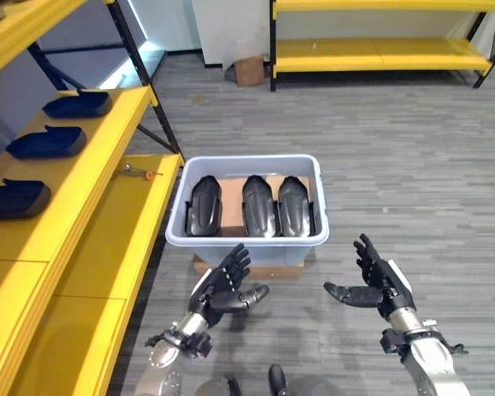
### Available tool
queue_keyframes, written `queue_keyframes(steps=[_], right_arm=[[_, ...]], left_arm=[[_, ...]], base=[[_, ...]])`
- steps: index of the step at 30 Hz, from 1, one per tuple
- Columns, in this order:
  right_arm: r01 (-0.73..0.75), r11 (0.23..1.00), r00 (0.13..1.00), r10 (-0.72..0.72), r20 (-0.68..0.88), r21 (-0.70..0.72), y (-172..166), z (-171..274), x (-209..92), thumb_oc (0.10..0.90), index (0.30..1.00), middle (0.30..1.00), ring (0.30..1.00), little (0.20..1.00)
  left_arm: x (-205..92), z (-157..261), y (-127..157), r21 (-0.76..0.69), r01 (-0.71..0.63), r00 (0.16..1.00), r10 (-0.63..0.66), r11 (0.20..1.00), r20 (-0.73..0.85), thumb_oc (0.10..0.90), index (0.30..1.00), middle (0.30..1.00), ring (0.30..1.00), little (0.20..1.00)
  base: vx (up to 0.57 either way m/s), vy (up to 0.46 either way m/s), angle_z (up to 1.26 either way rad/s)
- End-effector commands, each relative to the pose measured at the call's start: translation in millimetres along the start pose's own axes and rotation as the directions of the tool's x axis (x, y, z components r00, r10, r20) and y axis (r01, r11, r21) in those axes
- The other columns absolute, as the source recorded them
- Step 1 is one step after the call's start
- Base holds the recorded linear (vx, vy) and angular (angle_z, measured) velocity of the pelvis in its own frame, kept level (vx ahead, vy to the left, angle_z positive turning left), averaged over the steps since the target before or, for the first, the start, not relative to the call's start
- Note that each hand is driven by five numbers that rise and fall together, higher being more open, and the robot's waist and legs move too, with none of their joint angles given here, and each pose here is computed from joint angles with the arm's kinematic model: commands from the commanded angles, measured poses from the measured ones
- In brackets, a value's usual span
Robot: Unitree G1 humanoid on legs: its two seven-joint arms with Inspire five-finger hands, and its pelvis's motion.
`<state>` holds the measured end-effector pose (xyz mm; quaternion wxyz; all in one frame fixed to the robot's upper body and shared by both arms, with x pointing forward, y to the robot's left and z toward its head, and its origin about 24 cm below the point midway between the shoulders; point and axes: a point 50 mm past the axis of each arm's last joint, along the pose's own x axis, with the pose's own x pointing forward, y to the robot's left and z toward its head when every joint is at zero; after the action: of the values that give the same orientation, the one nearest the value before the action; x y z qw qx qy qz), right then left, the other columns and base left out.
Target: Move parts from the plastic box to the shelf.
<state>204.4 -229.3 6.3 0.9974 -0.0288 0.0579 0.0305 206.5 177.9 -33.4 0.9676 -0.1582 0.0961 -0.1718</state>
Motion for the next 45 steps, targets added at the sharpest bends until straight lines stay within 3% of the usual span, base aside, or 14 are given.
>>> queue_keyframes(steps=[1,7,9,15,23,27,30,36,45], right_arm=[[-0.026,0.997,0.973,0.043,0.225,-0.079,-11,45,5,0.9,1.0,1.0,1.0,1.0],[-0.081,0.991,0.973,0.101,0.207,-0.102,-13,44,3,0.9,1.0,1.0,1.0,1.0],[-0.071,0.982,0.969,0.109,0.221,-0.173,-15,47,2,0.9,1.0,1.0,1.0,1.0],[-0.081,0.982,0.961,0.122,0.248,-0.172,-9,53,6,0.9,1.0,1.0,1.0,1.0],[0.06,0.987,0.947,-0.01,0.32,-0.148,-4,61,12,0.9,1.0,1.0,1.0,1.0],[0.147,0.976,0.915,-0.073,0.397,-0.161,-3,72,14,0.9,1.0,1.0,1.0,1.0],[0.153,0.974,0.903,-0.068,0.425,-0.17,-5,79,15,0.9,1.0,1.0,1.0,1.0],[0.099,0.986,0.865,-0.018,0.502,-0.135,-6,111,22,0.9,1.0,1.0,1.0,1.0],[-0.004,0.987,0.82,0.096,0.564,-0.163,10,134,27,0.9,1.0,1.0,1.0,1.0]], left_arm=[[4,37,-4,0.031,0.04,0.971,-0.046,0.999,0.234,0.9,1.0,1.0,1.0,1.0],[-1,30,3,0.025,0.009,0.97,-0.014,1.0,0.244,0.9,1.0,1.0,1.0,1.0],[1,34,3,0.096,-0.008,0.967,-0.016,0.995,0.253,0.9,1.0,1.0,1.0,1.0],[3,48,5,0.191,-0.019,0.954,-0.039,0.981,0.296,0.9,1.0,1.0,1.0,1.0],[8,93,-7,0.315,0.025,0.899,-0.159,0.949,0.408,0.9,1.0,1.0,1.0,1.0],[7,117,-29,0.355,0.116,0.817,-0.293,0.927,0.496,0.9,1.0,1.0,1.0,1.0],[6,129,-37,0.38,0.115,0.788,-0.317,0.918,0.527,0.9,1.0,1.0,1.0,1.0],[8,152,-37,0.356,0.124,0.754,-0.321,0.926,0.574,0.9,1.0,1.0,1.0,1.0],[6,144,-43,0.312,0.168,0.77,-0.322,0.935,0.551,0.9,1.0,1.0,1.0,1.0]], base=[[0.16,0.087,-0.24],[0.21,0.167,-0.5],[0.43,0.4,-0.44],[0.21,0.215,-0.14],[0.17,0.192,0.15],[0.08,0.189,0.03],[0.08,0.014,-0.02],[0.15,-0.206,0.12],[0.15,-0.213,0.47]])
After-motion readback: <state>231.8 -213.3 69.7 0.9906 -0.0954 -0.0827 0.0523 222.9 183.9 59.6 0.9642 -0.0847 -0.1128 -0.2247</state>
